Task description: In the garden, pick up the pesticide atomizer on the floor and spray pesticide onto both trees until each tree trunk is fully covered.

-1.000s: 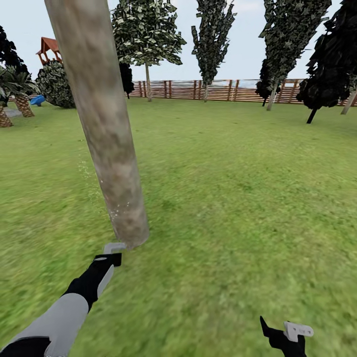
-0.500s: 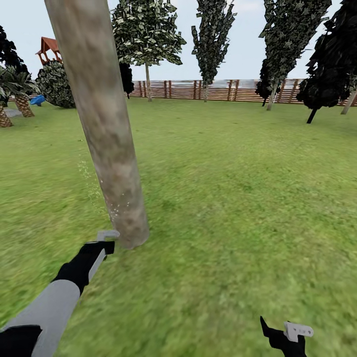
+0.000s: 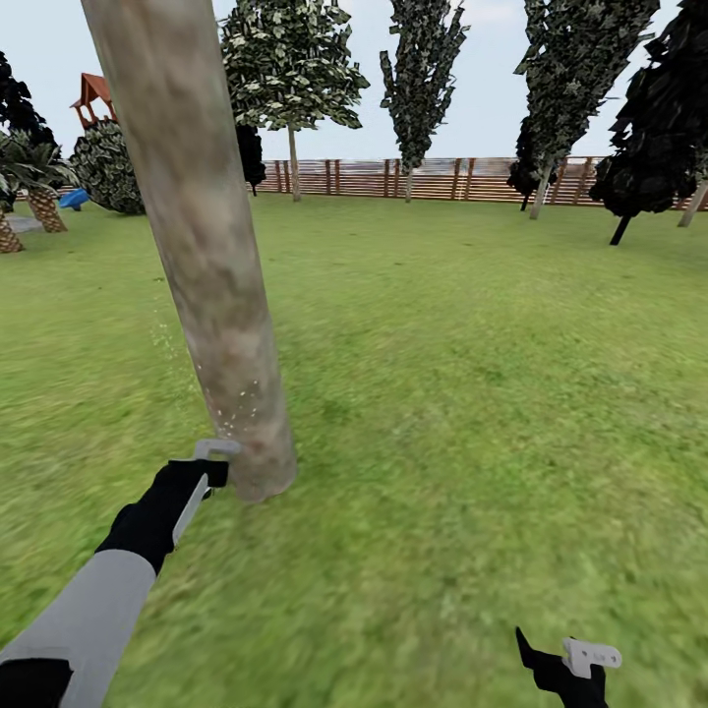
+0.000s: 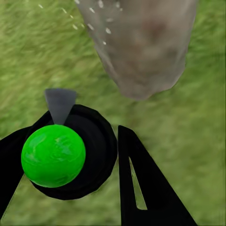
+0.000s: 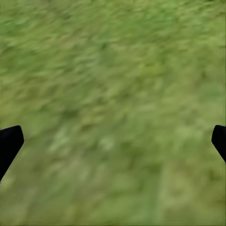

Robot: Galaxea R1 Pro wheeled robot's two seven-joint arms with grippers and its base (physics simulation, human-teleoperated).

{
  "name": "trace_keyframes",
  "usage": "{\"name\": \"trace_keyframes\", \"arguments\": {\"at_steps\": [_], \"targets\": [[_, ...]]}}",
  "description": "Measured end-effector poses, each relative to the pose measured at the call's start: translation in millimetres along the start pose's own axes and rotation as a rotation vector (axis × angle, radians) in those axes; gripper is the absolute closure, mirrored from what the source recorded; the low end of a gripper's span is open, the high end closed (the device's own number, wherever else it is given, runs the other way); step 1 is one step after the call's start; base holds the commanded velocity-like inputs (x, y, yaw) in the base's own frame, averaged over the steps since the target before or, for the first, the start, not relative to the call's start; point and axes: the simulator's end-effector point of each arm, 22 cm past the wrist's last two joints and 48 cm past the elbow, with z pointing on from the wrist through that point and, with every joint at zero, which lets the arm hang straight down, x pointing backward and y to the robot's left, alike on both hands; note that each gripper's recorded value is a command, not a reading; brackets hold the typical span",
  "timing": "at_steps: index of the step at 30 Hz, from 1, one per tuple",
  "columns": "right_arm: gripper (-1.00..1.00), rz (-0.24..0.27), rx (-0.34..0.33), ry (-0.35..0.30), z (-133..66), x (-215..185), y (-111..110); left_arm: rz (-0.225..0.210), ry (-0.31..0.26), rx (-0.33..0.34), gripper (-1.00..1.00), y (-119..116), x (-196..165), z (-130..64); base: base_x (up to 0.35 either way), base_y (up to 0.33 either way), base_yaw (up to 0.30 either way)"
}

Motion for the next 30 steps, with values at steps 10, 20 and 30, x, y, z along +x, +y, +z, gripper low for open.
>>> {"name": "trace_keyframes", "arguments": {"at_steps": [10, 20, 30], "targets": [[-1.00, 0.001, -0.001, 0.000, -0.1, 0.2, 0.9, -0.014, -0.017, 0.114, 1.00, -84.8, -20.0, -17.8, 0.001, 0.000, 0.233], [-1.00, 0.001, -0.001, 0.001, -0.1, 0.4, 1.0, -0.023, -0.034, 0.040, 1.00, -19.8, -38.4, -21.3, 0.000, 0.000, 0.014], [-1.00, 0.001, -0.001, 0.000, 0.1, 0.3, 1.1, -0.020, -0.066, 0.054, 1.00, -34.8, -63.2, -39.2, 0.000, 0.000, 0.000]]}}
